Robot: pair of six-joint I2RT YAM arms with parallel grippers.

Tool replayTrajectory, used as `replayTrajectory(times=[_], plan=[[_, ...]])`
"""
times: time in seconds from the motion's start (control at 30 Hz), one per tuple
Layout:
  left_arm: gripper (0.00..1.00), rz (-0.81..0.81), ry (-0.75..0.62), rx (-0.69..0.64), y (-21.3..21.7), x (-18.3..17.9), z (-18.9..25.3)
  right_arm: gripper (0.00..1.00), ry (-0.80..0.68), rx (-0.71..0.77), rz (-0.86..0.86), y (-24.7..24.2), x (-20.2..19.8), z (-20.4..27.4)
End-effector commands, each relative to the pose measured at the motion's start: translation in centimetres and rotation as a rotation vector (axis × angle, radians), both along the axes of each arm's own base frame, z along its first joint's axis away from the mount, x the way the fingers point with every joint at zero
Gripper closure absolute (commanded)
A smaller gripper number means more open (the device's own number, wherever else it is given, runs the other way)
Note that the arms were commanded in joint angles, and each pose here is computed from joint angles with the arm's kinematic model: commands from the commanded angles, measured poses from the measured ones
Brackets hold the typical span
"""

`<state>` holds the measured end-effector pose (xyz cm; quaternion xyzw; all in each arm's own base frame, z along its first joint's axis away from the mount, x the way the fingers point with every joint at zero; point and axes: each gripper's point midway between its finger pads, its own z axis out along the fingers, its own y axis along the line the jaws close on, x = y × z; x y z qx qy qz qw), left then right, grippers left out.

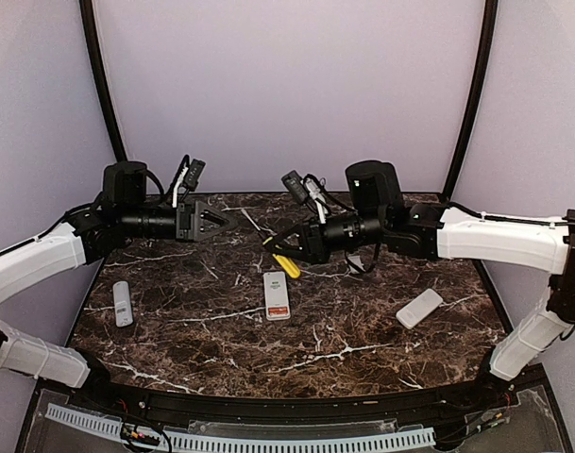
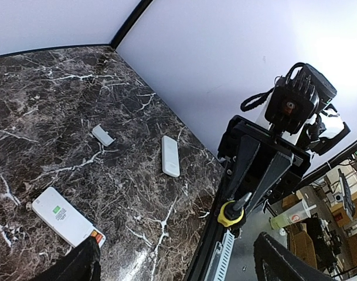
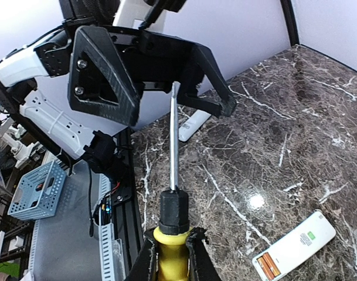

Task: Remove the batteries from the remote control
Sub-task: Pass from the right arm to the left

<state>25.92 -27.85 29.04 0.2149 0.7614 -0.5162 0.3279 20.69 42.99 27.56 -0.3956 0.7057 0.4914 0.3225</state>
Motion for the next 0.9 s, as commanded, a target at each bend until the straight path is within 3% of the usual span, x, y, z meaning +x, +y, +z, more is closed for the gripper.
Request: replayTrajectory(times=[0.0, 0.17, 0.63, 0.87], plan=[[0.10, -0.071, -0.006, -0.027, -1.5, -1.1, 0.4, 1.00, 0.014, 0.065, 0.096, 0.9, -1.2, 1.9], [0.13, -0.112, -0.009, -0.062, -2.6, -1.7, 1.3, 1.00, 0.023, 0.055, 0.102, 1.1, -1.2, 1.5], [0.72, -0.164, -0.014, -0.139, -3.3, -2.2, 2.7, 1.00, 0.035, 0.045, 0.117, 1.3, -1.3, 1.1], [0.83, -0.176, -0.004, -0.146, -3.5, -2.2, 2.6, 1.00, 0.037, 0.043, 0.121, 1.5, -1.3, 1.1]])
